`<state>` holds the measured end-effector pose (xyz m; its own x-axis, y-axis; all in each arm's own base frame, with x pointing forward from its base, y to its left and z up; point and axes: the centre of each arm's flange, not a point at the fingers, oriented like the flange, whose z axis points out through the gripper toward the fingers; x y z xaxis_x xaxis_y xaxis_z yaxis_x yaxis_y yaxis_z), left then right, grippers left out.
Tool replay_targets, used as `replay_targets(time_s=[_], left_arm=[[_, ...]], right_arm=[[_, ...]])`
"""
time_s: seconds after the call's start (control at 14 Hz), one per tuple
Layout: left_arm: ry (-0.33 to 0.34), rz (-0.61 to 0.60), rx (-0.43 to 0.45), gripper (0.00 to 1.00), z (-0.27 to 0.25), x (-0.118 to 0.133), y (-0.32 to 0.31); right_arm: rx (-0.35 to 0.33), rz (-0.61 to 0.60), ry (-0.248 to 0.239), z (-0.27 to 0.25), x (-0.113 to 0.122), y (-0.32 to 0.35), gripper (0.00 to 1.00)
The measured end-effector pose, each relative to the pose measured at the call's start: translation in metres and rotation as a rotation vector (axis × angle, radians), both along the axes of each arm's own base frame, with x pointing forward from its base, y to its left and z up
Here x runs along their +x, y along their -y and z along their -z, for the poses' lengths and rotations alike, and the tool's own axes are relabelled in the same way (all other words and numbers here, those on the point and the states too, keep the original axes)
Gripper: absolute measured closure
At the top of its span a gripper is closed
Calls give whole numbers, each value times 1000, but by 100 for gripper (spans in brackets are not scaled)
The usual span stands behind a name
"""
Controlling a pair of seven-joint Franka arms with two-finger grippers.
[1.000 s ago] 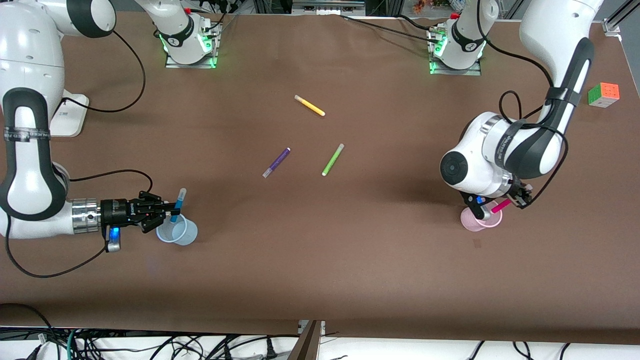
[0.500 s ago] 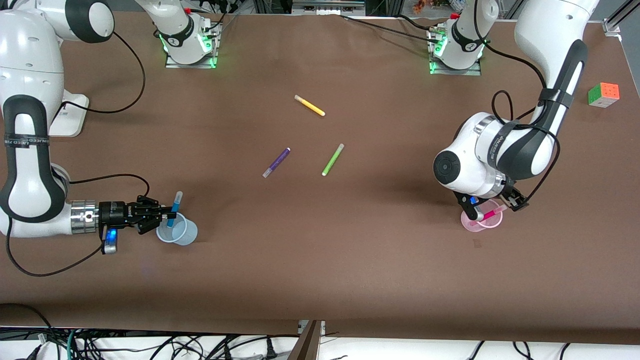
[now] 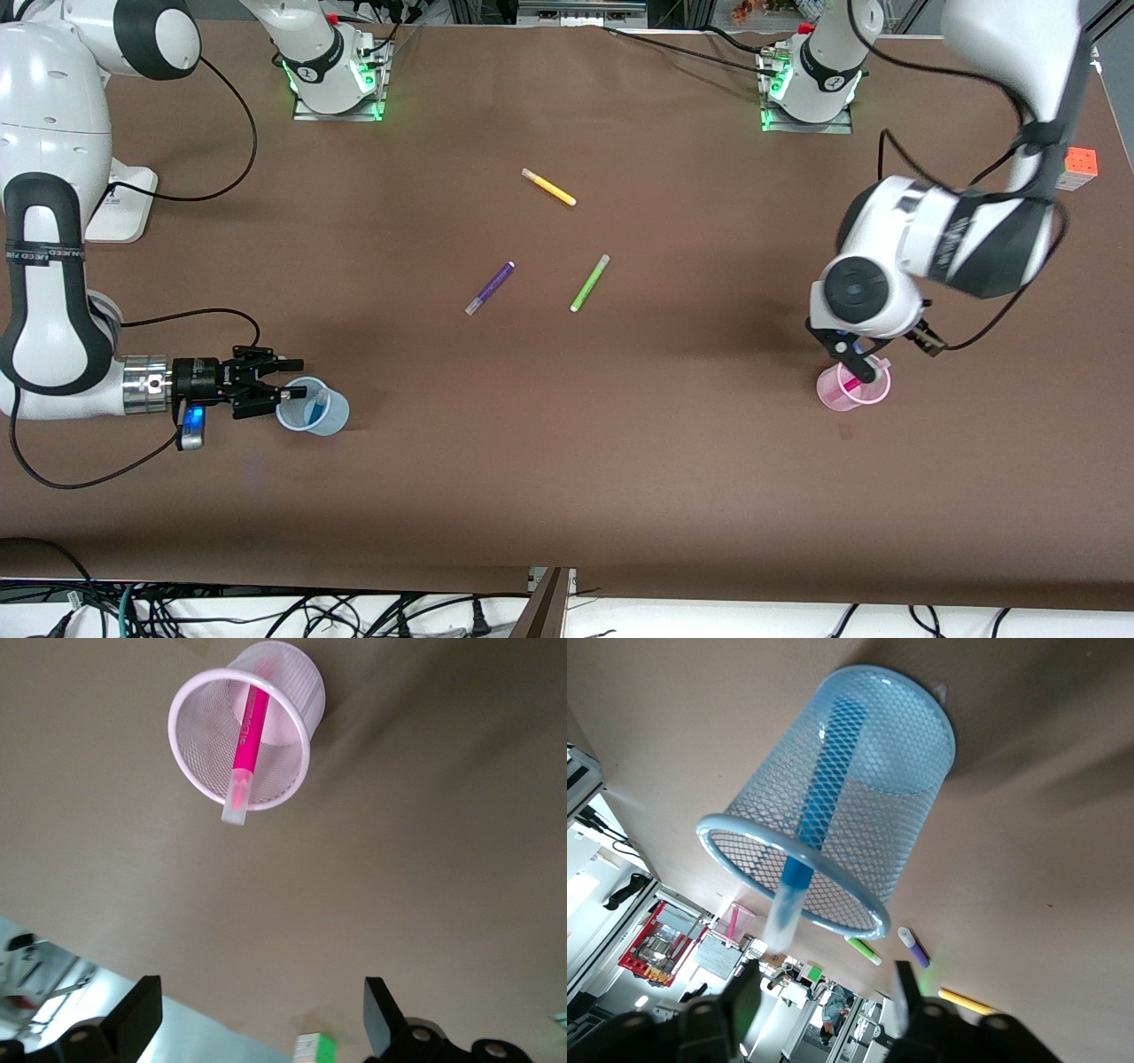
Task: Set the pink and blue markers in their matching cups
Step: 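Lower the pink marker into the pink cup while the right gripper drops blue, then open and raise the left gripper while the right gripper withdraws from the cup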
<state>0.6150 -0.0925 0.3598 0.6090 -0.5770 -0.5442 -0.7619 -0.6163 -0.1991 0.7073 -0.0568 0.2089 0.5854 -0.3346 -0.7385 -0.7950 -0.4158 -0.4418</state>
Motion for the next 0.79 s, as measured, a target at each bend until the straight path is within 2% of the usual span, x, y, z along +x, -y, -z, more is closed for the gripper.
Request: replay_targets(time_s=[0.14,0.21,0.29,0.5,0.64,0.79], left_arm=[[19,-87,-85,0,-24,-4,-13],[29,-136,-122,0,-34,-5,-21],[41,-182,-159,0,-43,-6,-28],[116,-271,-225,0,-87,-9,-39],[166,-340,-235,0,-124,-13,-34],[175,-388,-242,0,-161,-16,-32]], right_arm=[[6,-10,8,-18,3,4,3],[-7,-20,7,-35,4,5,1],[-48,-43,7,-59,5,7,1],[-238,-166,18,-175,-2,-8,1],[-350,-230,49,-268,-25,-33,1],[-487,-271,92,-346,-59,-42,0]])
